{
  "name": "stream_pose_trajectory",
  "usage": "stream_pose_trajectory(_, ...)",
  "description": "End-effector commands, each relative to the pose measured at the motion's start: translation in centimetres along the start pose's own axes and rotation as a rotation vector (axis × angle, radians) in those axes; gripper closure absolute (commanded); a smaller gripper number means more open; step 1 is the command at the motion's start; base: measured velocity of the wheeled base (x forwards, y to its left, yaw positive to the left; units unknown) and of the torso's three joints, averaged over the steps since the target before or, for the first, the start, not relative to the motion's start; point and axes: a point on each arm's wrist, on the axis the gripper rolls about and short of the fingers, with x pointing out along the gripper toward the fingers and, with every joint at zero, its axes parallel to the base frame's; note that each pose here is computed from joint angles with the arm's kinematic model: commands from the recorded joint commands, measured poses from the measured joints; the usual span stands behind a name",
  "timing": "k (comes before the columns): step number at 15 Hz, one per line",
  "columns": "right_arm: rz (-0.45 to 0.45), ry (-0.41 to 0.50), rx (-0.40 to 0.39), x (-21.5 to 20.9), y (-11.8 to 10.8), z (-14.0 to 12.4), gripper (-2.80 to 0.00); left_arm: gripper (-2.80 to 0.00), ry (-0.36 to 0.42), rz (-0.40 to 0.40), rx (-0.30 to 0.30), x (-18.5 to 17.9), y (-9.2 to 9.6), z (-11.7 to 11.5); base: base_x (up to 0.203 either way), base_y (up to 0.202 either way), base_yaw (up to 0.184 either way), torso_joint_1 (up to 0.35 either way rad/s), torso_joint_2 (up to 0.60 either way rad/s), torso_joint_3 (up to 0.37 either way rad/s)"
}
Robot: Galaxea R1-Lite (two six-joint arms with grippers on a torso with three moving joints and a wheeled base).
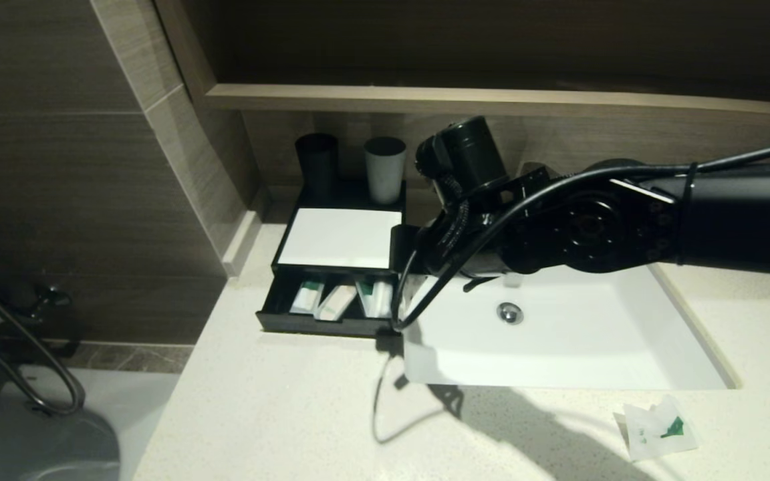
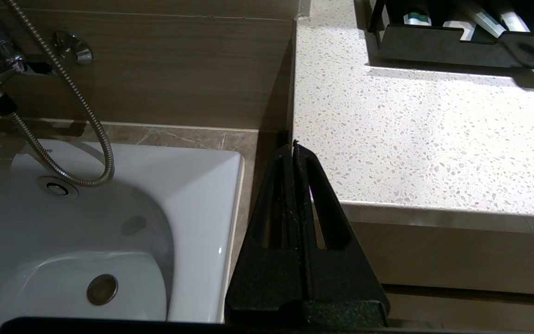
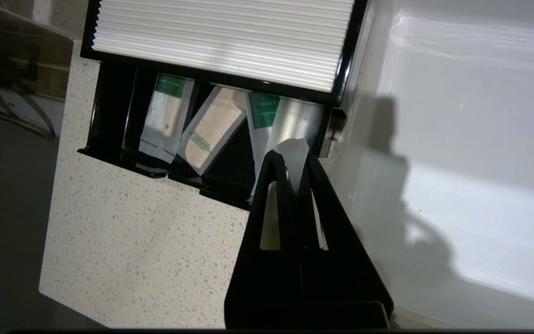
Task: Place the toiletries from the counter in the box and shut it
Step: Place the bathroom toiletry into the drawer
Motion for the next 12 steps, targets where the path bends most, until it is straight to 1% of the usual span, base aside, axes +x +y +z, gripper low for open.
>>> stream_pose_trajectory(1,-0.008,0.016,-0.007,2.2,0.6,-0.6,0.00,0.00,0.000,0.001,0.000,0.0,0.0,0.0,0.000,0.000,0.000,0.000,0.00,0.000)
stream_pose_trajectory(4,-0.009,0.016,-0.019,3.9,1.0,-0.8,0.00,0.00,0.000,0.001,0.000,0.0,0.0,0.0,0.000,0.000,0.000,0.000,0.00,0.000)
stream_pose_trajectory(9,-0.013,0.030,-0.033,5.1,1.2,-1.4,0.00,0.00,0.000,0.001,0.000,0.0,0.0,0.0,0.000,0.000,0.000,0.000,0.00,0.000)
stream_pose_trajectory(12,-0.001,0.020,-0.044,5.3,1.7,-1.4,0.00,0.00,0.000,0.001,0.000,0.0,0.0,0.0,0.000,0.000,0.000,0.000,0.00,0.000)
